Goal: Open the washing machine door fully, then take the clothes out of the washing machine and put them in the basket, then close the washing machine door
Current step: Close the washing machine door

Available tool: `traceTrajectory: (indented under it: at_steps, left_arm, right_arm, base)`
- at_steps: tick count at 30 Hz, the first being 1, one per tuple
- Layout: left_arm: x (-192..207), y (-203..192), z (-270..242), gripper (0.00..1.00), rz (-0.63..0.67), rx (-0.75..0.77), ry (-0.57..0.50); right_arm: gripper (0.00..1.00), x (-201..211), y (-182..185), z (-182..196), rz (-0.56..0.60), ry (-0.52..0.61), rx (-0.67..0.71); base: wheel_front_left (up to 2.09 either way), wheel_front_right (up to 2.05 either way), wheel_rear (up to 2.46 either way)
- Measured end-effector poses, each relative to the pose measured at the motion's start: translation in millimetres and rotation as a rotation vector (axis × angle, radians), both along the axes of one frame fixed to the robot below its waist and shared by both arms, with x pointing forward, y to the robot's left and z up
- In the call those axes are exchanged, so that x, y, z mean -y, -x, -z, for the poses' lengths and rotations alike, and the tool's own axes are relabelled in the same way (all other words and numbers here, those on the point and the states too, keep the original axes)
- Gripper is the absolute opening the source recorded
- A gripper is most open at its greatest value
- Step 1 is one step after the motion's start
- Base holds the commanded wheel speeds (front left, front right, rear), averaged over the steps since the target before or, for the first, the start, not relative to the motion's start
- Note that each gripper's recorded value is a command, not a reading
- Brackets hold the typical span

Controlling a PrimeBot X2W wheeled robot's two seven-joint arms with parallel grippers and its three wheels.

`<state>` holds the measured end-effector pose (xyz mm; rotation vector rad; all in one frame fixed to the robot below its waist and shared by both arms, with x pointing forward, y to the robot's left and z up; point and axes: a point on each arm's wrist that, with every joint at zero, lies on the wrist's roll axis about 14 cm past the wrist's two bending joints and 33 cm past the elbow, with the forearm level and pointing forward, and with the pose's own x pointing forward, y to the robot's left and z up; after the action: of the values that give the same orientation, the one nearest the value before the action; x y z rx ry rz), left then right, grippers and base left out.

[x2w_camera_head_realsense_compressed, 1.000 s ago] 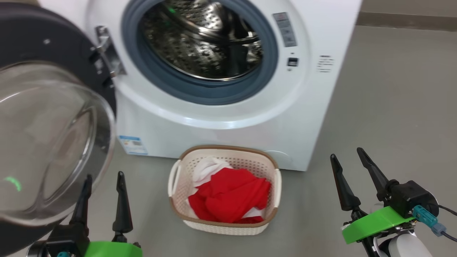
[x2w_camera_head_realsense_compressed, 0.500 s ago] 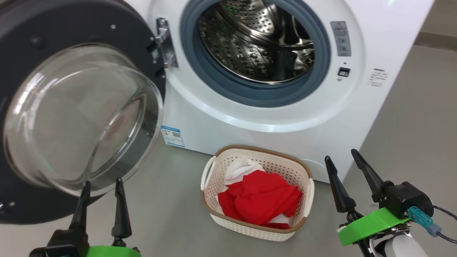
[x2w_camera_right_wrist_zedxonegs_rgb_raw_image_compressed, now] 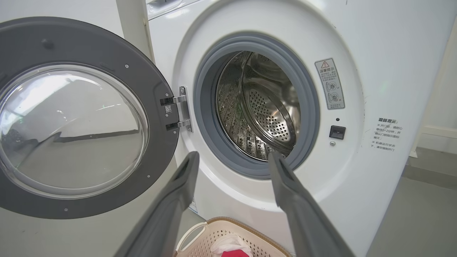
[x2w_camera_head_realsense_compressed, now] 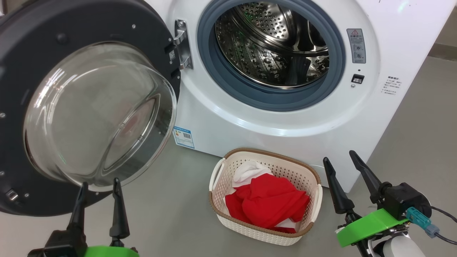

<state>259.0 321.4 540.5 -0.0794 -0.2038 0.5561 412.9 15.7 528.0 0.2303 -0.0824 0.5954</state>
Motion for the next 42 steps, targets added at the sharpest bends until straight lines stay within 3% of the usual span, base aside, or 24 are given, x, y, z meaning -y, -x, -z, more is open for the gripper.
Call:
traceTrajectory:
  at_steps: [3,4,5,9,14,19,22,27,32,38,42]
  left_arm:
    - [0,-2,1,1.00,0.002,-0.008,-0.005]
    - [0,-2,1,0.35,0.002,-0.011,-0.009]
    - [0,-2,1,0.00,0.000,-0.014,-0.014]
    - [-9,0,-15,0.00,-0.040,0.011,-0.067]
    - [-32,-4,-79,0.00,-0.112,0.151,-0.196]
    - [-71,5,-141,0.00,-0.240,0.273,-0.311]
    - [-101,13,-171,0.00,-0.309,0.342,-0.311]
    - [-158,31,-195,0.00,-0.417,0.411,-0.201]
    - [-209,38,-177,0.00,-0.488,0.350,0.000]
    - [-229,18,-124,0.00,-0.425,0.164,0.294]
    - [-226,8,-103,0.00,-0.358,0.147,0.489]
  right_arm:
    - [1.00,2,-1,2,0.004,0.001,-0.006]
    - [1.00,2,-1,3,0.005,0.001,-0.008]
    - [1.00,2,-1,3,0.006,0.001,-0.009]
    - [1.00,3,-2,6,0.007,0.004,-0.015]
    - [1.00,3,-3,9,0.005,0.007,-0.023]
    - [1.00,6,-3,13,0.008,0.016,-0.029]
    - [1.00,12,-4,13,0.019,0.029,-0.024]
    - [1.00,20,-4,13,0.037,0.034,-0.021]
    - [1.00,25,-4,13,0.051,0.036,-0.022]
    - [1.00,26,-5,16,0.052,0.037,-0.029]
    - [1.00,24,-5,17,0.045,0.038,-0.032]
  base:
    - [0.00,0.00,0.00]
    - [0.00,0.00,0.00]
    - [0.00,0.00,0.00]
    - [0.00,0.00,0.00]
    - [0.00,0.00,0.00]
    - [0.00,0.00,0.00]
    - [0.00,0.00,0.00]
    - [0.00,0.00,0.00]
    - [0.00,0.00,0.00]
    - [0.00,0.00,0.00]
    - [0.00,0.00,0.00]
